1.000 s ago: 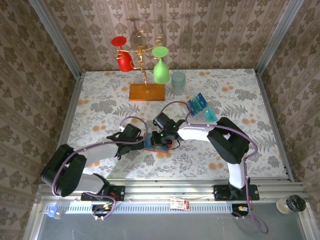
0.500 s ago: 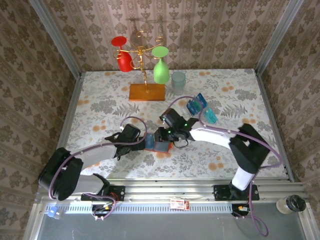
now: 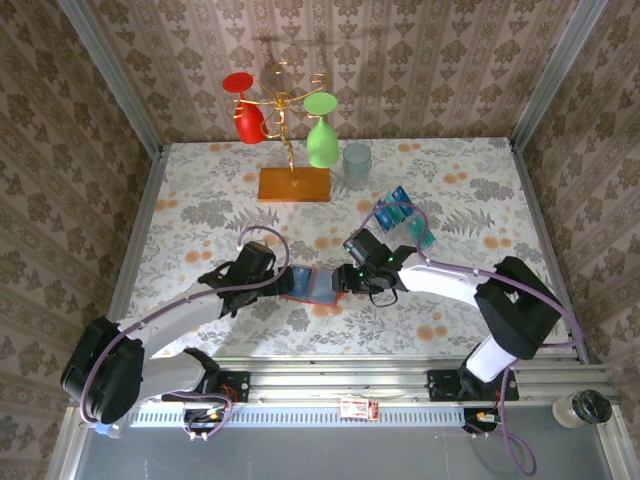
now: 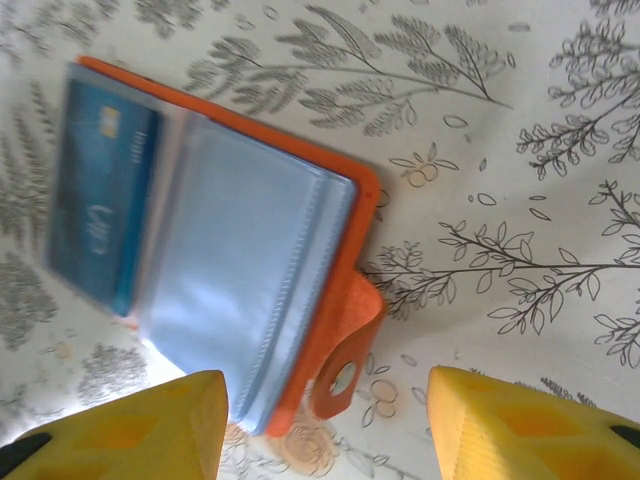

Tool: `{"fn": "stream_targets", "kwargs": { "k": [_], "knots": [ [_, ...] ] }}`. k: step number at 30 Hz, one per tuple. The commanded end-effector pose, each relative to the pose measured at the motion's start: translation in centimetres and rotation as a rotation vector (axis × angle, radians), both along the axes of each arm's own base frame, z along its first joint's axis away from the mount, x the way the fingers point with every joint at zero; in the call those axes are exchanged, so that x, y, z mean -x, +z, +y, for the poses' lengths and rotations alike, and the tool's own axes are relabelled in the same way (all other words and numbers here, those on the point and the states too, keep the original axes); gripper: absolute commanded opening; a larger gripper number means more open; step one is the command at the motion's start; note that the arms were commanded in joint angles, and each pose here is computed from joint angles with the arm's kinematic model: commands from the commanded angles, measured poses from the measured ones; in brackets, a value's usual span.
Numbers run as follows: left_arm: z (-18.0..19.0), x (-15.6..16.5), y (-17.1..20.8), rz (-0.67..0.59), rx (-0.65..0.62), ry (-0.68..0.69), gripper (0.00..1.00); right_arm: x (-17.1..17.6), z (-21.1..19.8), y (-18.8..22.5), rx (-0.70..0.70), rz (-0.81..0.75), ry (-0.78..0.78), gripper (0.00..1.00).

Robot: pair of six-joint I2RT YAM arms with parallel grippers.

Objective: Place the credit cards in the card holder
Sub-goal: Move the card holder to the center of the table.

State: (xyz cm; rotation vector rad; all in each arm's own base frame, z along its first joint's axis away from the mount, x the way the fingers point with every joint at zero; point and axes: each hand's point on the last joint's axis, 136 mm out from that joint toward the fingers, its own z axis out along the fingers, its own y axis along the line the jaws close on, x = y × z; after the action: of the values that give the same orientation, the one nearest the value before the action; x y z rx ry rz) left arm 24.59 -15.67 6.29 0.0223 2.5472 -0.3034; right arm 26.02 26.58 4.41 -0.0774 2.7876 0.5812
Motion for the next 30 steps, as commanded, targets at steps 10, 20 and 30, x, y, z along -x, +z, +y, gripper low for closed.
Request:
{"fn": "stream_targets", "kwargs": {
  "k": [10,20,30],
  "knots": [
    [-1.5,-0.6,0.3,-0.004,0.05,-0.055,1.0,-3.5,-1.2,-0.5,0.098,-0.044,0.015,0.0],
    [-3.9,-1.2,-0.5,0.007,0.143,-0.093,1.0,-3.0,-1.3,-1.0,0.058,-0.022,0.007,0.0],
    [-5.7,-1.6,-1.9,0.042,0.213,-0.107,1.0,-2.6,-0.9,-1.4,0.015,-0.01,-0.005,0.0]
  ]
}}
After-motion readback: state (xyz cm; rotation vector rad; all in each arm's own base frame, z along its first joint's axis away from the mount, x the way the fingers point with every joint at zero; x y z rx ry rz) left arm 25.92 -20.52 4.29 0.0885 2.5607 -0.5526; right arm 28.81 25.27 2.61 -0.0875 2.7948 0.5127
